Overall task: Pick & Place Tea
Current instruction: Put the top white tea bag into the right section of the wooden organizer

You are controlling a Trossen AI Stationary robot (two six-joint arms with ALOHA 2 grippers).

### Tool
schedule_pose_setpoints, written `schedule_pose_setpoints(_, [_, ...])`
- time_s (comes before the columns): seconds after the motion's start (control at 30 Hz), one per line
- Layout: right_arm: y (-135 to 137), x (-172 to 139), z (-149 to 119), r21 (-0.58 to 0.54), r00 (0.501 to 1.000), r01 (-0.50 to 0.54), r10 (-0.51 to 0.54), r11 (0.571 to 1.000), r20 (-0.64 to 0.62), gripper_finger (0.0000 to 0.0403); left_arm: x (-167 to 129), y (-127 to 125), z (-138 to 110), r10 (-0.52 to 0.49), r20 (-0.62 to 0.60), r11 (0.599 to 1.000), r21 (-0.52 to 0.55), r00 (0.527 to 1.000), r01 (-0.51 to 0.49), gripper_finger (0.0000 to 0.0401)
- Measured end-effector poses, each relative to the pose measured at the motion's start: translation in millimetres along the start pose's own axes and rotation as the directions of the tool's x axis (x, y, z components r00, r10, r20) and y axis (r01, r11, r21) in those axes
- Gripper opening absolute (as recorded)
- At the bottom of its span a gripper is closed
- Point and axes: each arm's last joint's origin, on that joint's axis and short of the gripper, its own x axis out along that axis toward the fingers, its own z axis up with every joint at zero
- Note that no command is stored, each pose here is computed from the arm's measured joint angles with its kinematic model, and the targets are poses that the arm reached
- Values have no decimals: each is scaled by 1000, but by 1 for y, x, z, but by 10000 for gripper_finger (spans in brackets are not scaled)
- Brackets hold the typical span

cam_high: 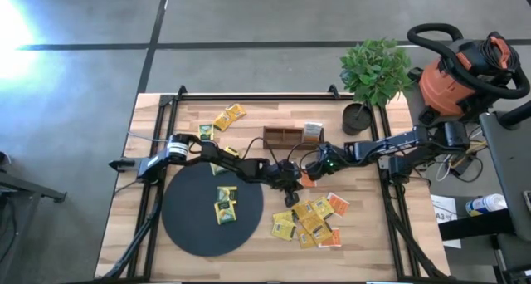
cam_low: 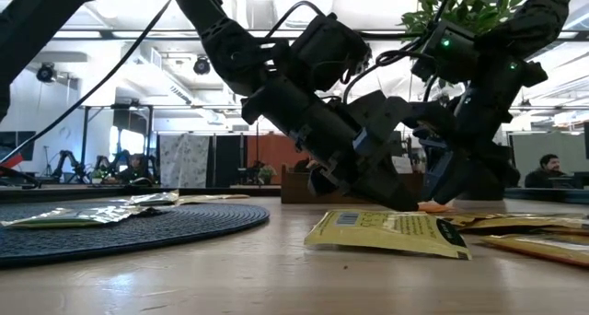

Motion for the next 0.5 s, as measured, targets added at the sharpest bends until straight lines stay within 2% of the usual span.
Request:
schedule_pose_setpoints(0.27, [0,0,0,-56,1000,5,-4,998,11,16,0,1,0,4,-2,1000,0,1000,-4,0])
schedule_pose_setpoints(0.5, [6,-2,4,-130,999,-16,21,991,41,8,-1,1,0,8,-4,1000,-7,1000,-8,0])
